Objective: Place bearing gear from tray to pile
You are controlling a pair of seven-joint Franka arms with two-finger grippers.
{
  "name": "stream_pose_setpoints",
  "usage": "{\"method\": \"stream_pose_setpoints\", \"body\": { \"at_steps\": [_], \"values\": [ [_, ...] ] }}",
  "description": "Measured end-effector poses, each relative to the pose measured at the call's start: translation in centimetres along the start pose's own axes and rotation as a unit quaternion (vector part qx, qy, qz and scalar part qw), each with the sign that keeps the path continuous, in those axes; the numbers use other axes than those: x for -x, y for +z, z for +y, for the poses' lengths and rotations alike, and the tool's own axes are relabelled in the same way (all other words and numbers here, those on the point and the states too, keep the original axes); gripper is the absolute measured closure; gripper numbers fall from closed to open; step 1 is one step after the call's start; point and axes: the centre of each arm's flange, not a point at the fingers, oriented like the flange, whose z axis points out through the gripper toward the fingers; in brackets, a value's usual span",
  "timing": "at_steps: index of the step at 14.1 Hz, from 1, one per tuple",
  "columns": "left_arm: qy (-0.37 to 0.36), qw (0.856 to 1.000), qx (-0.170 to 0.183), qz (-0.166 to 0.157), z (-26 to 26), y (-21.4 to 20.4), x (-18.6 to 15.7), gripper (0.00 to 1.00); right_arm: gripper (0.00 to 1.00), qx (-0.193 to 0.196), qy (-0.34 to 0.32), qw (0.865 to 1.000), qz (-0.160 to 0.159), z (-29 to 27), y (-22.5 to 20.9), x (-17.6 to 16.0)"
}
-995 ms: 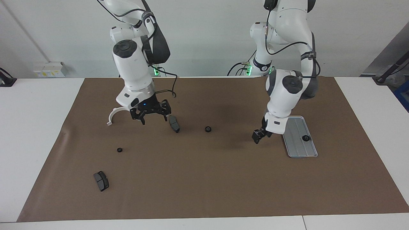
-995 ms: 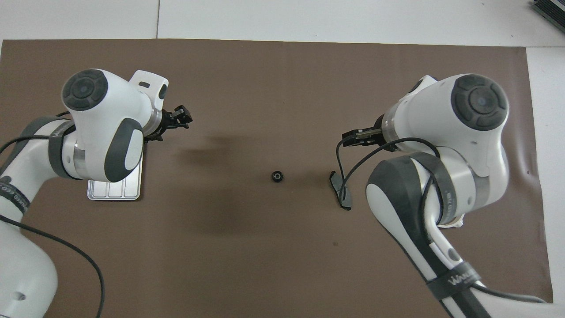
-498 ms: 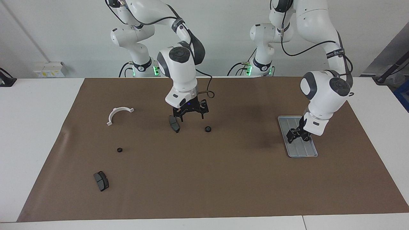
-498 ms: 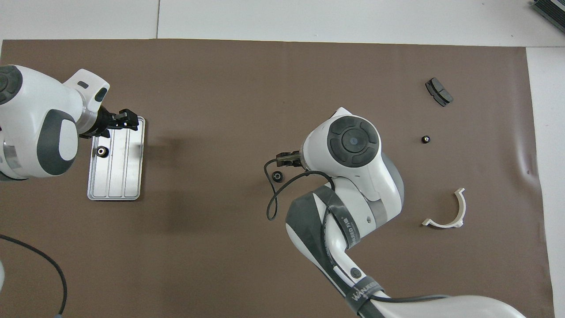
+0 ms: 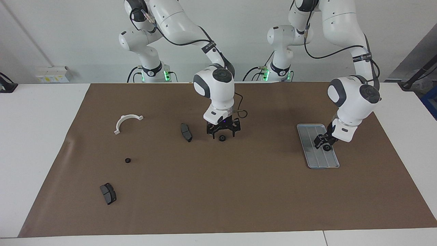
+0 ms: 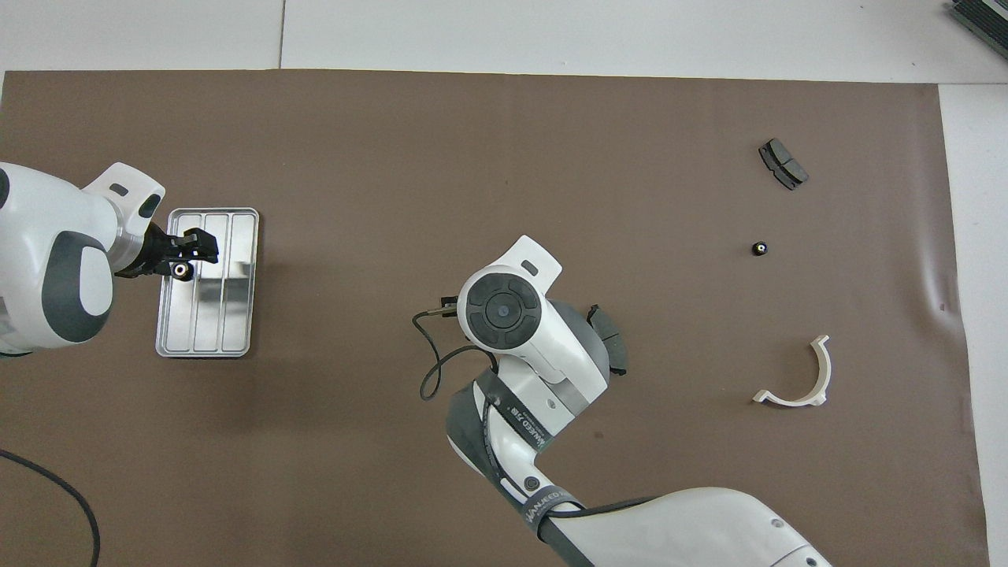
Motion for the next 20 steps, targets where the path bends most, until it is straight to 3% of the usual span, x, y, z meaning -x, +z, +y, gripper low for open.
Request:
{"method": "stream_pose_setpoints", "body": {
  "at_steps": [8, 10, 12, 20],
  "values": [
    [-0.075, 0.996, 0.005, 0.043, -2.5, 1.4, 1.0, 0.23, 0.0, 0.026, -0.005, 0.999, -0.033, 0.0, 2.1, 1.1],
    [-0.09, 0.994, 0.008, 0.057, -2.5, 1.5, 1.0, 0.24, 0.11, 0.026, -0.006, 0.999, -0.034, -0.1, 2.1, 1.2],
    [-0.096, 0.993, 0.009, 0.063, -2.6, 1.9, 1.0, 0.24, 0.16, 0.025, -0.006, 0.999, -0.033, -0.2, 2.0, 1.1],
    [-0.119, 0.991, 0.011, 0.059, -1.7, 2.8, 1.4, 0.29, 0.23, 0.01, -0.006, 1.0, -0.012, -0.5, 1.7, 0.7]
  ]
}}
